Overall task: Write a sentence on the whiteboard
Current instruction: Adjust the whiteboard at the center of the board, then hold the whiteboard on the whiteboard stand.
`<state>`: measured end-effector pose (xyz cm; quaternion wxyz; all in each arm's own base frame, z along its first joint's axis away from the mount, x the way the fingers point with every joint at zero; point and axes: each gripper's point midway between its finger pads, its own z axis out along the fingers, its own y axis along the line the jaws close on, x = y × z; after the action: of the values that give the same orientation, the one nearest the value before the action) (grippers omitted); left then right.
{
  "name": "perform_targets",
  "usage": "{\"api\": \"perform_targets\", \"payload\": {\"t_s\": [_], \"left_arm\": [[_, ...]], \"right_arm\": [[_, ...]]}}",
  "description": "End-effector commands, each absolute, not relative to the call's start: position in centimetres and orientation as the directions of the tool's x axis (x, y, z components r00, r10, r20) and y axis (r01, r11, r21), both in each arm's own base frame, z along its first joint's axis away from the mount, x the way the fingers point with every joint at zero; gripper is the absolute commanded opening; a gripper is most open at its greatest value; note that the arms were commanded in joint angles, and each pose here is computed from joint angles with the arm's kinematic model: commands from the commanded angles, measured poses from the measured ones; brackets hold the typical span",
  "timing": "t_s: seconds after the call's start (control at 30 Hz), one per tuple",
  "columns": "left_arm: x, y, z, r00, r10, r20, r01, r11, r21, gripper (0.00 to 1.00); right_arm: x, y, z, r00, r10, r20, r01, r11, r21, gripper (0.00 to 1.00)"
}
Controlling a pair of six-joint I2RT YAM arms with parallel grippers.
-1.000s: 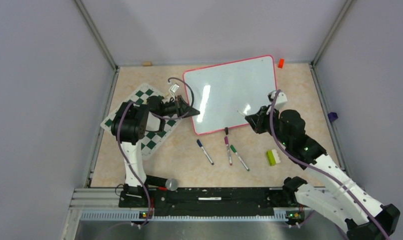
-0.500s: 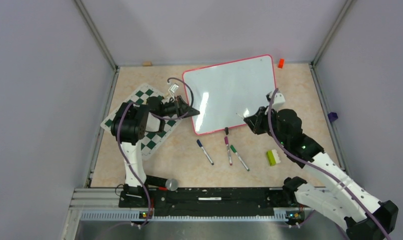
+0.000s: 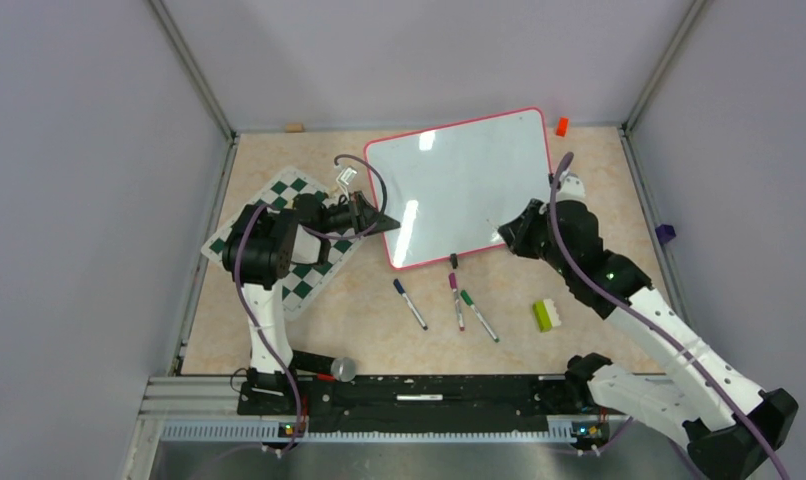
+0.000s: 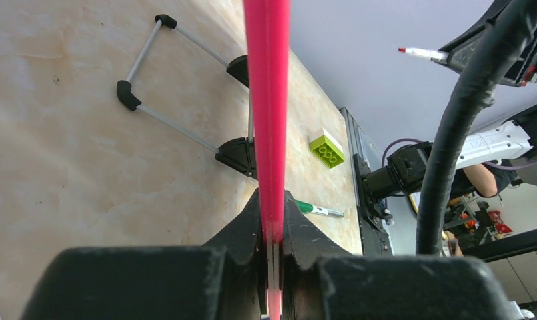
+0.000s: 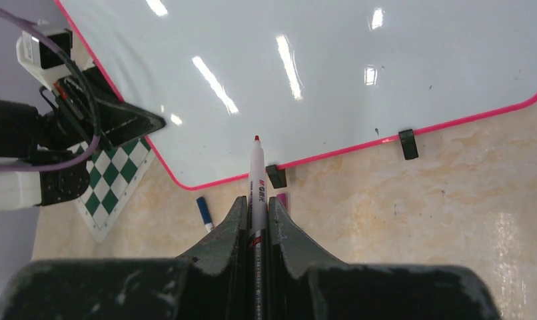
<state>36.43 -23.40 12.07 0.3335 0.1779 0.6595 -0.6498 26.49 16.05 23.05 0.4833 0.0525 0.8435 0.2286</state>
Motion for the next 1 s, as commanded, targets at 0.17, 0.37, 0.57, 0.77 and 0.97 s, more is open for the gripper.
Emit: {"api": "perform_targets", "payload": {"t_s": [0.17, 0.37, 0.57, 0.77, 0.97], "left_arm": [[36.9, -23.4, 14.4, -0.644, -0.219, -0.733, 0.74, 0.064, -0.669, 0.0], [36.9, -23.5, 14.4, -0.644, -0.217, -0.733, 0.741, 0.061, -0.669, 0.0], [36.7, -23.6, 14.6, -0.643, -0.212, -0.736, 0.746, 0.043, -0.664, 0.0], [36.6, -23.6, 14.6, -0.64, -0.211, -0.738, 0.749, 0.043, -0.662, 0.0], [36.7, -23.7, 14.6, -0.642, -0.211, -0.737, 0.747, 0.042, -0.663, 0.0]], "right_arm": [[26.8, 14.2, 24.4, -0.478, 0.483, -0.734, 0.107, 0.861, 0.497, 0.0], [26.3, 12.0, 25.9, -0.413, 0.484, -0.772, 0.148, 0.872, 0.467, 0.0], [24.9, 11.4, 27.7, -0.395, 0.501, -0.77, 0.115, 0.858, 0.5, 0.0], [23.4, 11.9, 29.5, -0.352, 0.508, -0.786, -0.035, 0.832, 0.554, 0.0], [22.4, 13.1, 30.8, -0.324, 0.478, -0.816, -0.193, 0.811, 0.552, 0.0]]}}
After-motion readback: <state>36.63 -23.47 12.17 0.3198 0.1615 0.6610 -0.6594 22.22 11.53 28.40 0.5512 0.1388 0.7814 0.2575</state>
